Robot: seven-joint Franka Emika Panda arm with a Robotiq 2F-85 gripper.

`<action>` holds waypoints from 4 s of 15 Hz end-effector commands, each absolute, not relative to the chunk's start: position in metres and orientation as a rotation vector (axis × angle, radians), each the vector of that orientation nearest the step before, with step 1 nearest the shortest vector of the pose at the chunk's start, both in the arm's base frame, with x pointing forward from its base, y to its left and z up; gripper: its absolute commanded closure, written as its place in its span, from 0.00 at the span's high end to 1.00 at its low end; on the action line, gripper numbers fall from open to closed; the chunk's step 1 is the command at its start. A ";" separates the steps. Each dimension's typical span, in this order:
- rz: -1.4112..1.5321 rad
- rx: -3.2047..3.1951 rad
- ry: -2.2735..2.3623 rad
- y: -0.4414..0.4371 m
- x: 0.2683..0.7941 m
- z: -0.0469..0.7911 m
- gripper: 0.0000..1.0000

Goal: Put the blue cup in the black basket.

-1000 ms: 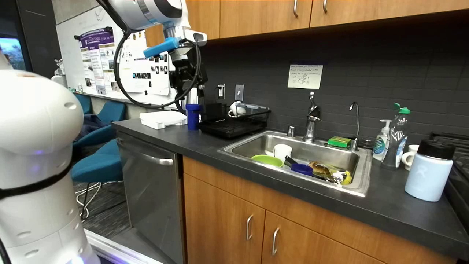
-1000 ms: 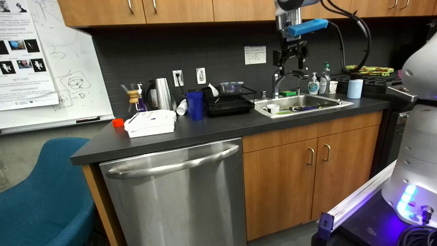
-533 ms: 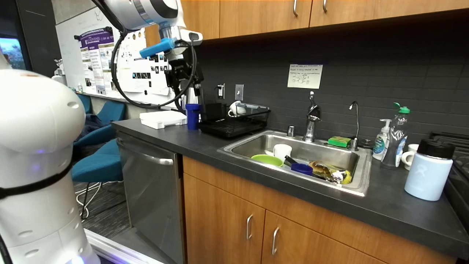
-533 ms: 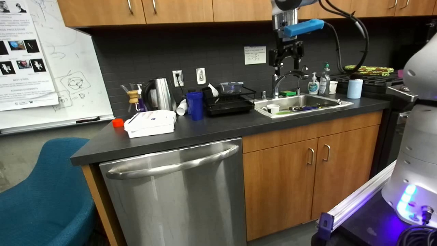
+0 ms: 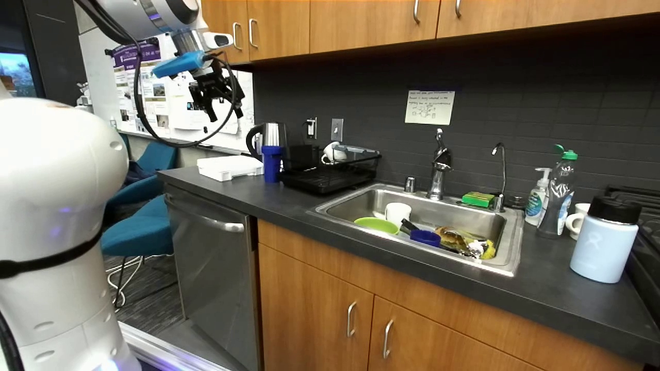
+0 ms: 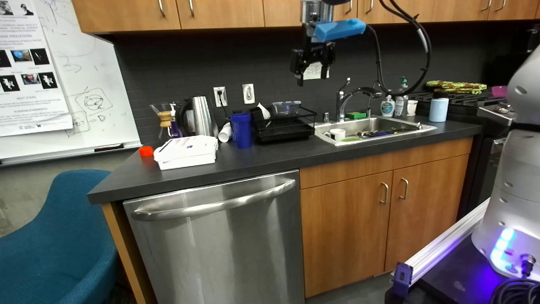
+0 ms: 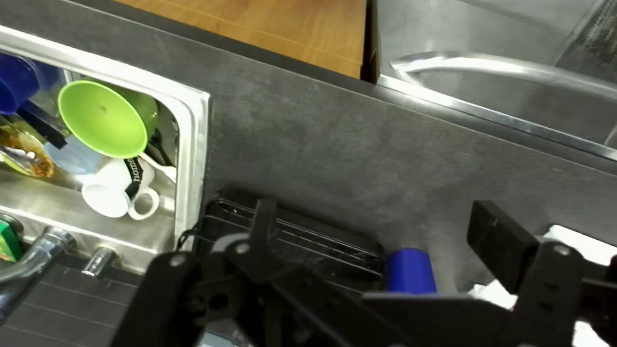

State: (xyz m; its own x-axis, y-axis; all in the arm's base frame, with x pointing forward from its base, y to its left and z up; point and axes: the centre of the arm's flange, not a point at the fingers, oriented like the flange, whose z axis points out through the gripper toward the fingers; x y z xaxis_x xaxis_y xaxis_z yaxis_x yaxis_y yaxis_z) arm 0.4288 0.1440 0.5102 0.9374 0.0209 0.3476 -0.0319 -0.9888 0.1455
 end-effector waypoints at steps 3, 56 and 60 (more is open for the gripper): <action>0.665 2.969 -0.111 0.201 0.443 0.560 1.00; 0.089 2.344 -2.385 0.262 0.728 0.513 1.00; 0.090 2.341 -2.380 0.264 0.738 0.500 1.00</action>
